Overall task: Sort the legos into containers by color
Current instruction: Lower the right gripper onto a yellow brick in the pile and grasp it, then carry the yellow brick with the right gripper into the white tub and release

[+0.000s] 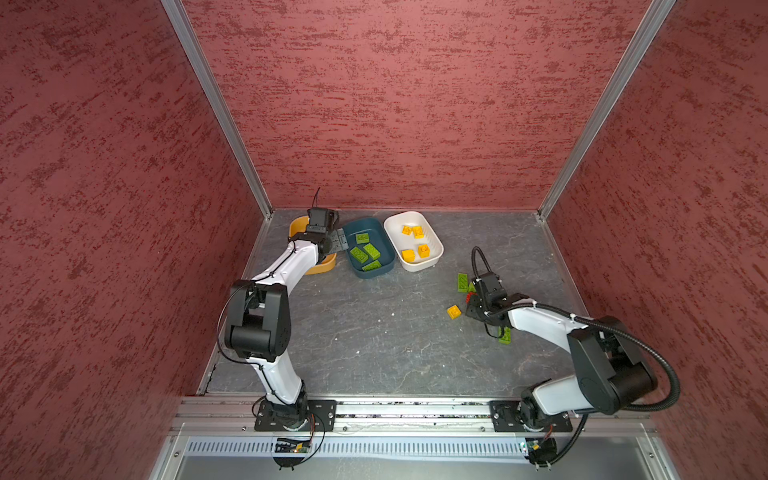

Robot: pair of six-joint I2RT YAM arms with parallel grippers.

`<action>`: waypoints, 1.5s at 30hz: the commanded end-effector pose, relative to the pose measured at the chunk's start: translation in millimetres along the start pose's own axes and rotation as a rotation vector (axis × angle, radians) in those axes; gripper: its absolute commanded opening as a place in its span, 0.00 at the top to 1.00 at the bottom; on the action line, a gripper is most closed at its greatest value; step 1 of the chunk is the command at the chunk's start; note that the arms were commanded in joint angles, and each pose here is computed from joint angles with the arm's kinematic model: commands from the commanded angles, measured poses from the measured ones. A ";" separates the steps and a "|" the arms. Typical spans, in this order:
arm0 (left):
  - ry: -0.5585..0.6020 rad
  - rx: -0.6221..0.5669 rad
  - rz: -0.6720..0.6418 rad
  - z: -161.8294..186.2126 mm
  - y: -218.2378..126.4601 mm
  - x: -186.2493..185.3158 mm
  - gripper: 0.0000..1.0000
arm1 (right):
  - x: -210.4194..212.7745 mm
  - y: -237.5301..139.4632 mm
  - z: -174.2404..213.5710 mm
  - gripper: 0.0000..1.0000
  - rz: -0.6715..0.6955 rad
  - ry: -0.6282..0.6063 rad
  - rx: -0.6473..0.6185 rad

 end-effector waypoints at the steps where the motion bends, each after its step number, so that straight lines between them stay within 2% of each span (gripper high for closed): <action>1: -0.016 -0.021 0.023 -4.1 -11.0 0.0 0.01 | 14.1 -1.8 -0.6 0.55 -0.082 -0.048 0.013; 5: -0.017 -0.023 0.039 -2.8 -13.2 -0.3 0.01 | 36.1 -5.6 -6.4 0.58 -0.228 -0.074 0.001; 10: -0.005 -0.036 0.092 -3.3 -20.7 -5.1 0.01 | 57.3 -18.3 -23.0 0.59 -0.325 -0.084 -0.056; 15: -0.001 -0.059 0.157 -3.1 -34.1 -10.8 0.01 | 83.0 -47.3 -50.9 0.60 -0.436 -0.183 -0.171; 19: -0.023 -0.033 0.288 8.9 -44.8 -22.2 0.01 | 105.5 -65.0 -76.8 0.61 -0.517 -0.267 -0.276; 25: -0.002 -0.050 0.346 23.1 -68.8 -26.9 0.00 | 140.2 -65.6 -107.9 0.63 -0.609 -0.325 -0.325; 32: -0.003 -0.078 0.377 28.0 -80.6 -23.1 0.01 | 174.7 -41.6 -141.1 0.62 -0.611 -0.395 -0.319; 40: -0.003 -0.029 0.434 34.3 -73.6 -34.1 0.00 | 213.4 5.5 -172.3 0.57 -0.634 -0.417 -0.289; 43: 0.013 -0.020 0.458 35.4 -73.3 -39.7 0.01 | 229.5 20.8 -183.4 0.46 -0.663 -0.442 -0.278; 45: 0.022 -0.016 0.458 36.4 -72.1 -42.7 0.01 | 235.8 24.9 -193.4 0.37 -0.650 -0.445 -0.313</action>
Point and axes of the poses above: each gripper's point midway between its finger pads, its own y axis out along the fingers, its own x axis along the line the jaws close on, z = x × y, the point moved 7 cm from there along -y, back along the fingers, and after that the axes turned 3 degrees about -y, right-handed, at the moved point
